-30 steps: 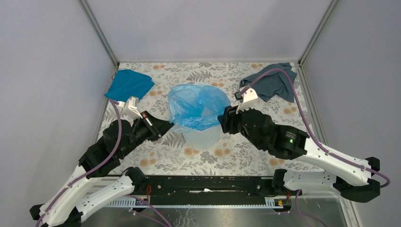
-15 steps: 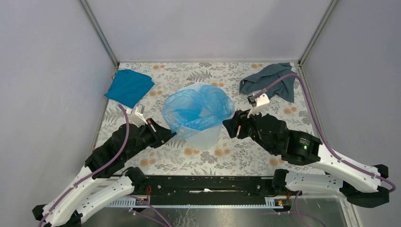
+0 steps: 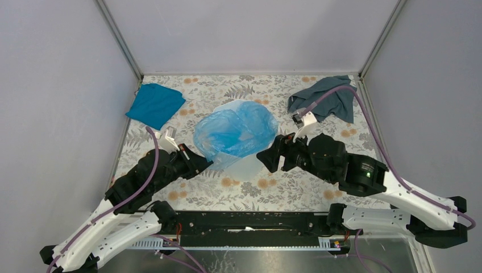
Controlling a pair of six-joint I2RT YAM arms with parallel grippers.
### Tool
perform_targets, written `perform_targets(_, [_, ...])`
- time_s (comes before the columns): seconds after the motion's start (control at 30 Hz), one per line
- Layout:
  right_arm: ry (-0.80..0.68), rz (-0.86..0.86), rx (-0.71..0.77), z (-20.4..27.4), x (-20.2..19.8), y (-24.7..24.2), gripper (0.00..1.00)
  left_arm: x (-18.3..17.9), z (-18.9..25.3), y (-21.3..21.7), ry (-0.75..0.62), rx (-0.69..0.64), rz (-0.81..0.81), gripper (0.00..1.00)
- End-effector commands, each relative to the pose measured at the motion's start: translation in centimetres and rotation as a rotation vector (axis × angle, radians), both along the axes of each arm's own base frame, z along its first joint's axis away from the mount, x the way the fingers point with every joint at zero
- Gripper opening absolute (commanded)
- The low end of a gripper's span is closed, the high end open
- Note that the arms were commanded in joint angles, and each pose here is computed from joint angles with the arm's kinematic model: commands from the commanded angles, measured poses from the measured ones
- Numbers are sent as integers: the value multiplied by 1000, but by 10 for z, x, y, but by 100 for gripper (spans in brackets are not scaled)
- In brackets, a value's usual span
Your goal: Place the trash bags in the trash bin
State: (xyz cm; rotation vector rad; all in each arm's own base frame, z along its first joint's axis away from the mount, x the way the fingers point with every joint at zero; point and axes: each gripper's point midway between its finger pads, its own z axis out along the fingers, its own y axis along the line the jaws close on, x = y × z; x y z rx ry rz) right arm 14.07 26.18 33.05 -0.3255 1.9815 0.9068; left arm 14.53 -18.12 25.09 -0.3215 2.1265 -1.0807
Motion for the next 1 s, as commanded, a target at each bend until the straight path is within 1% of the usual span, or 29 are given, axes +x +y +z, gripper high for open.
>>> perform_targets(0.0, [45,58,195,45,-16,12,77,3,13,-5,-26,-29,-7,6])
perform_targets(0.13, [26,-102,230,45,12,10,75,3,15,-5,-33,-30,-9,6])
perform_targets(0.23, [-3,-164,270,50,25,13,71,2,17,-3,-37,-39,-6,6])
perform_targets(0.3, [-19,-187,304,54,30,14,63,1,16,-2,-39,-43,-4,6])
perform_targets(0.4, [-42,-211,333,60,35,14,55,1,14,-2,-35,-43,-1,6])
perform_targets(0.53, [-60,-270,288,45,44,8,41,1,13,-2,-37,-37,-5,6])
perform_targets(0.63, [-77,-299,265,34,49,4,33,1,12,-2,-37,-34,-8,7])
perform_targets(0.67, [-84,-299,266,33,50,4,29,0,11,-2,-37,-31,-11,8])
perform_targets(0.7, [-91,-300,268,33,50,4,21,0,11,-2,-39,-30,-14,9])
perform_targets(0.73, [-101,-295,270,34,50,4,9,-1,11,-2,-40,-31,-17,11])
perform_targets(0.77, [-109,-289,274,34,50,5,1,-1,12,-3,-41,-29,-21,14])
perform_targets(0.8, [-116,-283,270,34,50,6,0,-1,13,-2,-44,-26,-22,19])
perform_targets(0.83, [-124,-273,267,34,49,6,0,-2,14,-1,-48,-16,-26,27])
perform_targets(0.93, [-132,-230,239,29,44,8,0,-8,20,14,-61,41,-15,63])
perform_targets(0.97, [-131,-220,230,27,42,7,0,-11,27,18,-81,50,-22,70])
